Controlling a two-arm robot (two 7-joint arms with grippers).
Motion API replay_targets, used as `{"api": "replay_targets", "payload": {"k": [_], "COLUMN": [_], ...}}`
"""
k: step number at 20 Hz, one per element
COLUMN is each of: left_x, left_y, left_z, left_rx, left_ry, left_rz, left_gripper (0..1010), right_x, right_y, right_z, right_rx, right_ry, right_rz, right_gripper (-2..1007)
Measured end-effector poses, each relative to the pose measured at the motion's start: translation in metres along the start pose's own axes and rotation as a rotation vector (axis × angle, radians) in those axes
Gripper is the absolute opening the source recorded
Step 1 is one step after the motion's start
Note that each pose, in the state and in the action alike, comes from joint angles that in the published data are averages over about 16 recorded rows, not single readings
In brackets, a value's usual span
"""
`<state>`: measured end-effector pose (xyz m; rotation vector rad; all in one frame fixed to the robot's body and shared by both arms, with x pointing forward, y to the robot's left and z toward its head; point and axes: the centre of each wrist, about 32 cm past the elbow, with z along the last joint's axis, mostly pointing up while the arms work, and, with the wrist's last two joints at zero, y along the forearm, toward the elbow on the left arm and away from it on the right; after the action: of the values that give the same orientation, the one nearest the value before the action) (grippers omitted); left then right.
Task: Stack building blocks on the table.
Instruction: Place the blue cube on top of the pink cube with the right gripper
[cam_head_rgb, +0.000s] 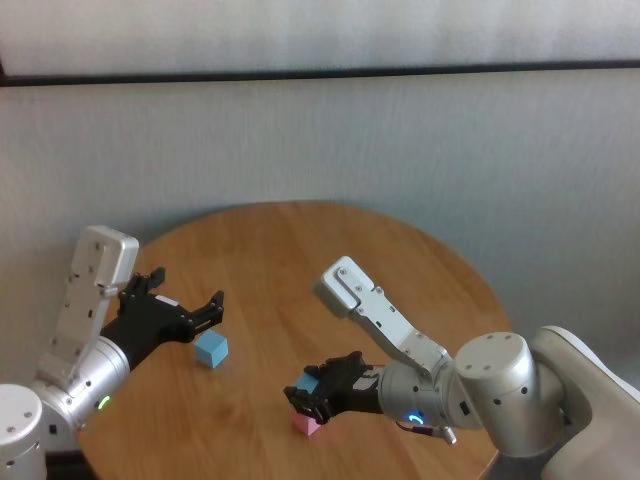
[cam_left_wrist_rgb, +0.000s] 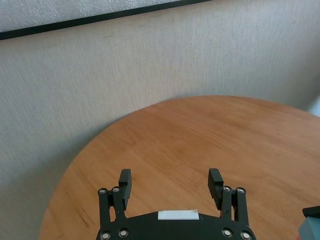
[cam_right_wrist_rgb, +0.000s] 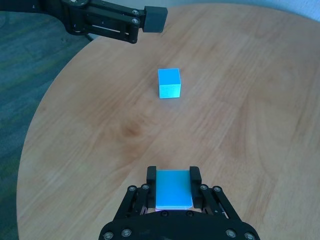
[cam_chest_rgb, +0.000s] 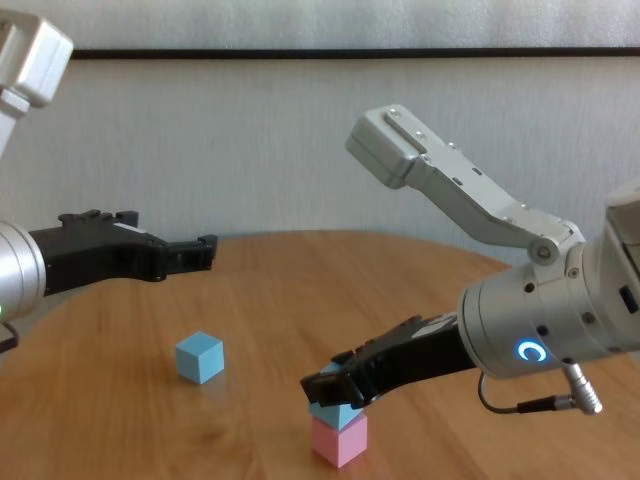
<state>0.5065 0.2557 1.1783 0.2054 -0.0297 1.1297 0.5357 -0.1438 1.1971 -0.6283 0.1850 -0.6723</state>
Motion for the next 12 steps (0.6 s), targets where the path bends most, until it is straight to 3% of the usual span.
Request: {"api": "replay_targets", "payload": {"k": [7, 12], "left_x": [0.0, 0.0], "left_y": [0.0, 0.0], "left_z": [0.0, 0.0], "left_rx": [0.0, 0.0], "left_ry": [0.0, 0.0], "left_rz": [0.0, 0.0], "left_gripper": [1000, 1000], "right_x": [0.001, 0.0011], "right_y": [0.0004, 0.0003], "right_z": [0.0007, 0.0008], "right_rx": [0.003, 0.003], "right_ry": [0.004, 0.003], "right_rz": [-0.001, -0.001], "right_gripper": [379, 441]}}
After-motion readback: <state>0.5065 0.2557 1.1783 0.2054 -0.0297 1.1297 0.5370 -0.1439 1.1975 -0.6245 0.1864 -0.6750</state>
